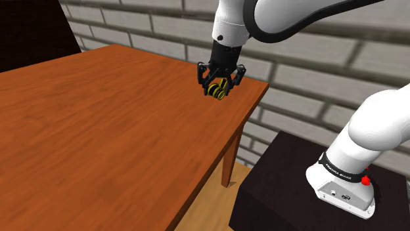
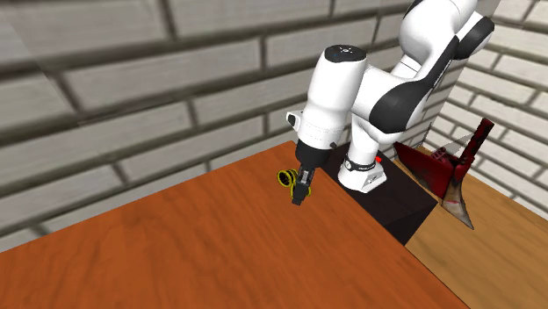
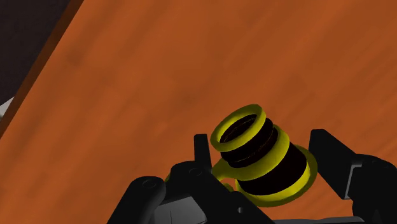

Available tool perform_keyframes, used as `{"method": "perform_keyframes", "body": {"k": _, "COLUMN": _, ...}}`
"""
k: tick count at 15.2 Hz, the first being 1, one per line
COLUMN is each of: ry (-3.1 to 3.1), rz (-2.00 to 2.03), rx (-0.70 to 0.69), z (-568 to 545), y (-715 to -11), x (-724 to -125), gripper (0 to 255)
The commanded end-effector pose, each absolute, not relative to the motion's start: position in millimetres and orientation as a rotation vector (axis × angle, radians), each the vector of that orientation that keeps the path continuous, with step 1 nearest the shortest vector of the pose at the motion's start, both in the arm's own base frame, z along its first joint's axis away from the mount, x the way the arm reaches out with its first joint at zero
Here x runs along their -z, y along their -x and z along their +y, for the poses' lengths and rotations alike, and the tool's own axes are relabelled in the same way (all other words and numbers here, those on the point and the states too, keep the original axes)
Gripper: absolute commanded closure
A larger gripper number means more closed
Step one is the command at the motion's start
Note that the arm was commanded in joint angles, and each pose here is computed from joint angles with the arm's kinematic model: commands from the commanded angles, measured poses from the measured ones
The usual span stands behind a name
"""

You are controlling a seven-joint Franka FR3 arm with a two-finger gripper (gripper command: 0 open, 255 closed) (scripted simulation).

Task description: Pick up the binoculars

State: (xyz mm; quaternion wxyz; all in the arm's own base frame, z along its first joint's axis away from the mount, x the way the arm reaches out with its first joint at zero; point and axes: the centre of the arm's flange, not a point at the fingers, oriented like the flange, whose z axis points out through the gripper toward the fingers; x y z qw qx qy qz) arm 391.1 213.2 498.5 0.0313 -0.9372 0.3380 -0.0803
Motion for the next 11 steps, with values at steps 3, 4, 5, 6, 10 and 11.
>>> {"method": "perform_keyframes", "body": {"k": 3, "ry": 2.888, "rz": 1.041, "rx": 0.245, "z": 213, "y": -391, "x": -498, "gripper": 255}}
{"method": "perform_keyframes", "body": {"k": 4, "ry": 2.888, "rz": 1.041, "rx": 0.245, "z": 213, "y": -391, "x": -503, "gripper": 255}}
{"method": "perform_keyframes", "body": {"k": 5, "ry": 2.888, "rz": 1.041, "rx": 0.245, "z": 213, "y": -391, "x": -508, "gripper": 255}}
{"method": "perform_keyframes", "body": {"k": 6, "ry": 2.888, "rz": 1.041, "rx": 0.245, "z": 213, "y": -391, "x": -514, "gripper": 255}}
{"method": "perform_keyframes", "body": {"k": 10, "ry": 2.888, "rz": 1.041, "rx": 0.245, "z": 213, "y": -391, "x": -535, "gripper": 255}}
{"method": "perform_keyframes", "body": {"k": 11, "ry": 2.888, "rz": 1.041, "rx": 0.245, "z": 213, "y": -391, "x": -540, "gripper": 255}}
